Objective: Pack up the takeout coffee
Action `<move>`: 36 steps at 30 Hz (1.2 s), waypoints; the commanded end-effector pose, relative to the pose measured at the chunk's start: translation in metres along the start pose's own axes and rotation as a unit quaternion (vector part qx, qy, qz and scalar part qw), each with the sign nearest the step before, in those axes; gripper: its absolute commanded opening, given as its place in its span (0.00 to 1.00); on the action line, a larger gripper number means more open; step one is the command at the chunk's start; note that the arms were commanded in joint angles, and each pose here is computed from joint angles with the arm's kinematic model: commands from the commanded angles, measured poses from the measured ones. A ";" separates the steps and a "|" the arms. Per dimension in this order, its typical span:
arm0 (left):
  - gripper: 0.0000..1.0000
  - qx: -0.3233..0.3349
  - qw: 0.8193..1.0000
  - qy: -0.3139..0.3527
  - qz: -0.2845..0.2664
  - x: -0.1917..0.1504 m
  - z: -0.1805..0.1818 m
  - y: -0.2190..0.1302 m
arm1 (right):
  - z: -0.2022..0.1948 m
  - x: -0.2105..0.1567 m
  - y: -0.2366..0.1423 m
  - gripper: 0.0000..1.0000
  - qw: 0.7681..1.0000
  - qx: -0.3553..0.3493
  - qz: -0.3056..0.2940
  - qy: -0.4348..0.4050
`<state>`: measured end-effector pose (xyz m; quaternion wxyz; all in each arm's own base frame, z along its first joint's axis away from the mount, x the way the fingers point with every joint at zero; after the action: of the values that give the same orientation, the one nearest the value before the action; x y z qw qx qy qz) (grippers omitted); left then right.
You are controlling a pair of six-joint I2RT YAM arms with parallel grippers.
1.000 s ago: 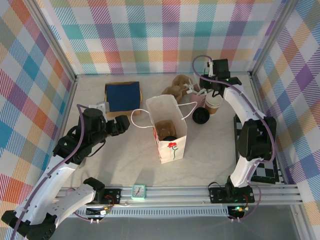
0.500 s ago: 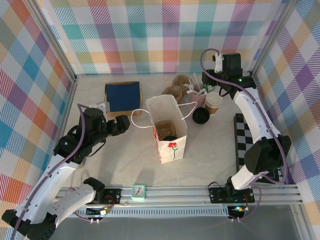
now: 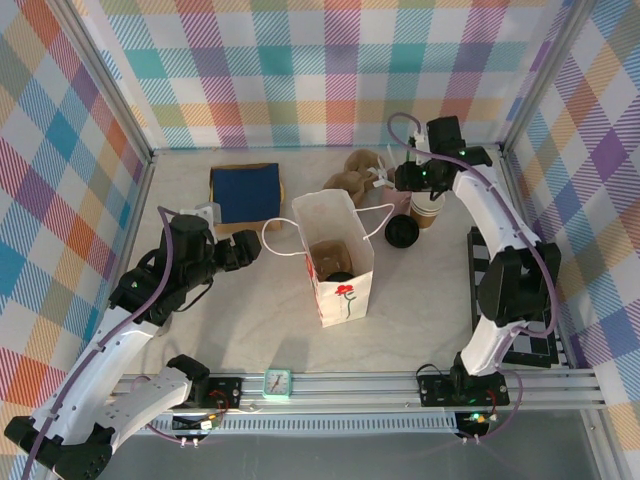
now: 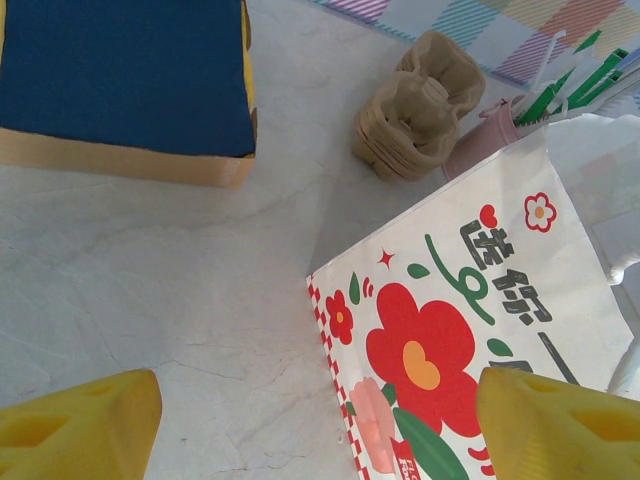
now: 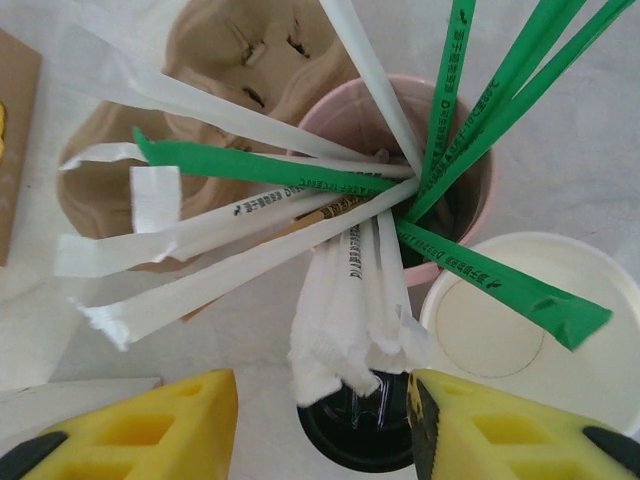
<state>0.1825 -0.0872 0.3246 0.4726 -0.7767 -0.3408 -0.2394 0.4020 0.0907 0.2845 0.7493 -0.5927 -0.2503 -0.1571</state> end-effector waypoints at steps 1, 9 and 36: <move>0.82 0.001 1.000 0.001 -0.008 0.001 0.003 -0.005 | 0.002 0.011 -0.001 0.47 1.000 -0.002 -0.014 0.003; 0.82 0.008 1.000 0.003 -0.008 0.000 0.004 -0.005 | 0.001 0.016 0.016 0.41 1.000 -0.006 -0.001 0.004; 0.82 0.007 1.000 0.004 -0.013 0.000 0.005 -0.009 | 0.026 0.028 -0.016 0.11 0.994 -0.076 -0.043 -0.058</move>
<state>0.1790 -0.0852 0.3278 0.4674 -0.7760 -0.3462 -0.2441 0.4202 0.1164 0.2857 0.6977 -0.6428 -0.2783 -0.1503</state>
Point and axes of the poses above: each hand's point on the last joint's axis, 136 mm out from that joint toward the fingers, its own y axis out along the fingers, its own z axis along the line the jaws close on, x = y × z, the point moved 9 cm from there along -y, back along the fingers
